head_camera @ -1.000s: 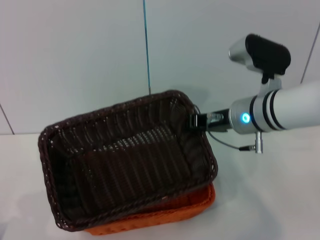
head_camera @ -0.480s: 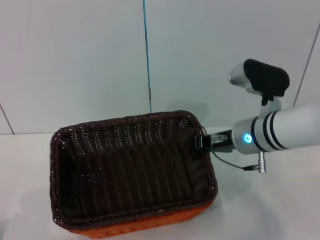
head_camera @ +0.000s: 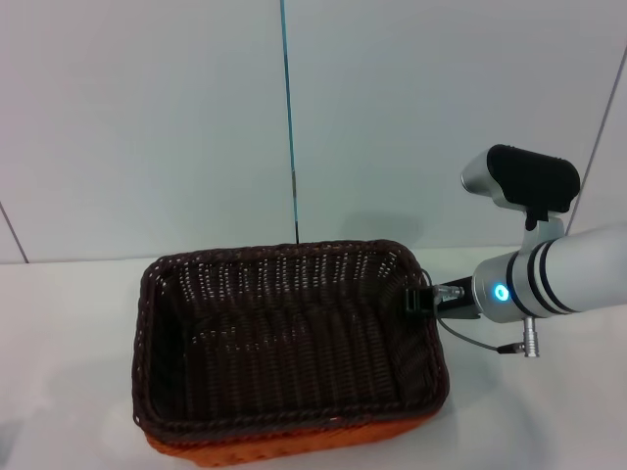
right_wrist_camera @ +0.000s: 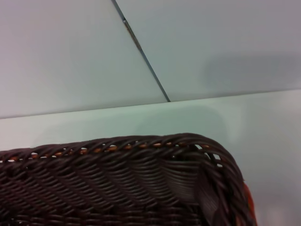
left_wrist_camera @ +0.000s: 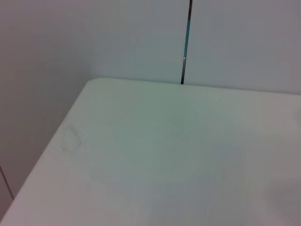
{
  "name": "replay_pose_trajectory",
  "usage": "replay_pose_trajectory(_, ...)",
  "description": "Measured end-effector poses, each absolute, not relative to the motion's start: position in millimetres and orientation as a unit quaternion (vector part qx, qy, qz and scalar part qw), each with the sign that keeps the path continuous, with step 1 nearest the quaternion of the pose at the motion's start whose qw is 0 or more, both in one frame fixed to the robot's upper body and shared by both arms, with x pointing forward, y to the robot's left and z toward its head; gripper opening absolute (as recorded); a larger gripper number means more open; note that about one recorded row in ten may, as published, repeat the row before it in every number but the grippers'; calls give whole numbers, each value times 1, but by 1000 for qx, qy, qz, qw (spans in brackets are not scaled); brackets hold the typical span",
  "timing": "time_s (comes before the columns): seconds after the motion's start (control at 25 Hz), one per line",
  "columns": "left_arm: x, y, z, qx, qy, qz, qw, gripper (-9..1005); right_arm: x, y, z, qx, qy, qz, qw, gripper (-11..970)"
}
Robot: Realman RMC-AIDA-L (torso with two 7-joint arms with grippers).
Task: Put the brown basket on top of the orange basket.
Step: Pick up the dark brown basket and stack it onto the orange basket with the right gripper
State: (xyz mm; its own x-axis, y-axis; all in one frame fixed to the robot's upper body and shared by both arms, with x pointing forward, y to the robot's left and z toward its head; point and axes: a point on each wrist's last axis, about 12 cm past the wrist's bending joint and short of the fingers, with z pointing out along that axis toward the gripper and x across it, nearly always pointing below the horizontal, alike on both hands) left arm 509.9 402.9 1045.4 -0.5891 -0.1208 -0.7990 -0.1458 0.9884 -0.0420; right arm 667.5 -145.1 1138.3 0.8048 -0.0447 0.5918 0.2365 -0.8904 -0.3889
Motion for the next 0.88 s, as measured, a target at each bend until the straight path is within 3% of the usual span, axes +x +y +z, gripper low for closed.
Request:
replay_pose_trajectory(0.76,509,403,1044,-76,892,15,446,920,665,-134,1146,-920,-109,-309,213,131)
replay_pose_trajectory(0.88,510,403,1045,-76,891,15,447,920,664,-135,1148,-919,-111,-313,212,220)
